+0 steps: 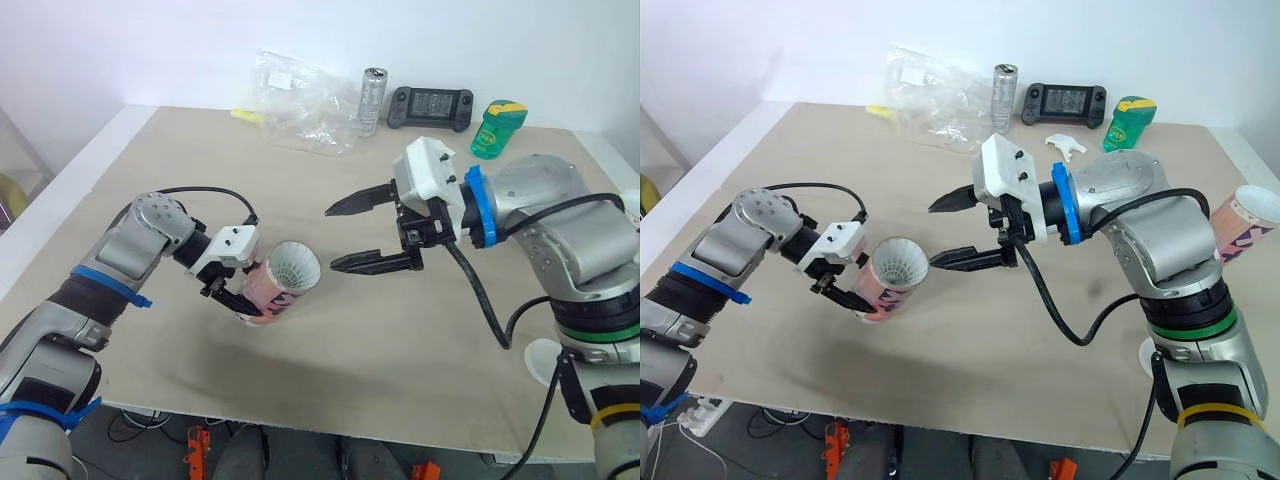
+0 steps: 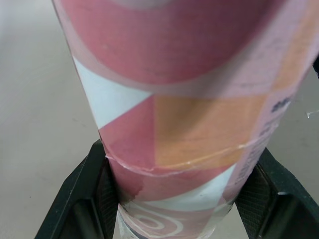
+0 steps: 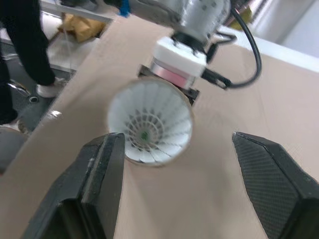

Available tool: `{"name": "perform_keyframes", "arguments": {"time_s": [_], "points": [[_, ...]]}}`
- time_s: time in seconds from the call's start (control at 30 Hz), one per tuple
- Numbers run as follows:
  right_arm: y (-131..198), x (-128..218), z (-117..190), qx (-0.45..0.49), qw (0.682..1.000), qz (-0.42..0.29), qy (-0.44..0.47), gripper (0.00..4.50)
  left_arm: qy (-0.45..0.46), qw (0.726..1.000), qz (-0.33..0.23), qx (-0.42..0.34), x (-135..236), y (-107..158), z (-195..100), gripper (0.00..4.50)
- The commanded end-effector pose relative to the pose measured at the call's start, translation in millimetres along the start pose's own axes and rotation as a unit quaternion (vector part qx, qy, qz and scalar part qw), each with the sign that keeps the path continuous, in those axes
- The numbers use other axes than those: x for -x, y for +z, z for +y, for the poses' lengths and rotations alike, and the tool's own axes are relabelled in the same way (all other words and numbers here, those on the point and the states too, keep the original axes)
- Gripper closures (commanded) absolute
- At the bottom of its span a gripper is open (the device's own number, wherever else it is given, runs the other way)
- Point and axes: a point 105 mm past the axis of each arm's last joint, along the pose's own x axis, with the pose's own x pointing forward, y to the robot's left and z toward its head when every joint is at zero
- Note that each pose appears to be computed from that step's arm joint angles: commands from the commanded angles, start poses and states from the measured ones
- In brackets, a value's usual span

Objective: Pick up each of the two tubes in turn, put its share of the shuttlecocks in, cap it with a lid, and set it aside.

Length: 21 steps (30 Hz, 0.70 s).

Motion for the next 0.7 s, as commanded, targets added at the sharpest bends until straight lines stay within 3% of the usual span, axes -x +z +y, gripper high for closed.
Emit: {"name": "perform_keyframes", "arguments": {"time_s": [0.03,0.13,0.17,0.43,0.7], "points": [[13,-14,6,0.051,0.998,0.007,0.028,2.66,-0.006,1.000,0.002,0.003,-5,-2,0,1.65],[12,-24,9,0.066,0.996,0.024,0.053,4.11,-0.005,1.000,0.001,0.002,-5,-2,2,1.65],[12,-28,11,0.074,0.995,0.033,0.065,4.39,-0.005,1.000,0.000,0.002,-5,-2,3,1.65],[-2,-74,9,0.131,0.975,0.121,0.136,4.39,-0.004,1.000,0.001,0.002,-4,-2,4,1.65],[-14,-115,10,0.163,0.949,0.162,0.218,4.39,0.000,1.000,-0.002,0.003,-2,-1,5,1.65]]}}
